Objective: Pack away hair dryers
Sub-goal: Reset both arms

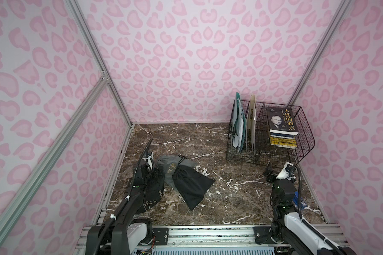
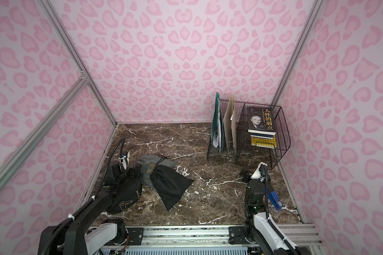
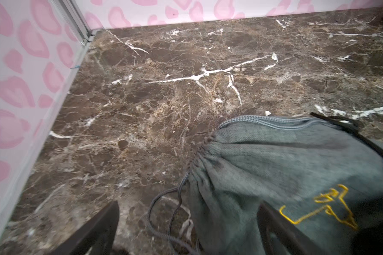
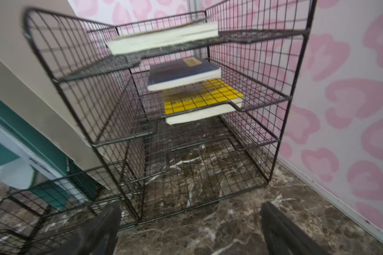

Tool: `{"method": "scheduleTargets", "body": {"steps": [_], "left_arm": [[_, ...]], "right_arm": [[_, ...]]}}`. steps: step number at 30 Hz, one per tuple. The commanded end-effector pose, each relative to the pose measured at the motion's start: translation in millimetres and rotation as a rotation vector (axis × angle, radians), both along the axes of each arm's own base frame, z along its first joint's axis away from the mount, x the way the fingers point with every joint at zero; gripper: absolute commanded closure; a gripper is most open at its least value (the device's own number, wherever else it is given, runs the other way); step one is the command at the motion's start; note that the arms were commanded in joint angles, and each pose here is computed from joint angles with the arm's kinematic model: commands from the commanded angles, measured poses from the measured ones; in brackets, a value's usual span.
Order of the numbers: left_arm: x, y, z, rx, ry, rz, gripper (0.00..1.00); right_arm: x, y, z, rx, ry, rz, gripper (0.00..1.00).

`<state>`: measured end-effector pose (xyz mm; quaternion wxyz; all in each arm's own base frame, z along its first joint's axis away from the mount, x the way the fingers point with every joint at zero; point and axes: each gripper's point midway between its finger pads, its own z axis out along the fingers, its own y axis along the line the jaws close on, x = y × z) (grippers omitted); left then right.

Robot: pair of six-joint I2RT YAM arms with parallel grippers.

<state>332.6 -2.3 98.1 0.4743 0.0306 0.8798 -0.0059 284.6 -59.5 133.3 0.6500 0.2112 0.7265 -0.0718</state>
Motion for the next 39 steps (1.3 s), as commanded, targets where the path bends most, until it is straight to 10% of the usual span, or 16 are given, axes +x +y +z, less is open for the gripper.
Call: {"method": "scheduleTargets", "body": {"steps": [1,39], "left_arm": [[31.5,-3.9,24.3,-0.036,-0.169,-0.029,0.01],[70.0,-6.6,-14.6,0.015,-0.164,0.026,0.01]], "right_arm": [[4.1,-5.7,21.5,-0.026,-0.127,-0.015,0.02],[79.5,17.9,-1.9,-0.167,0.004,0.091,0.01]]}}
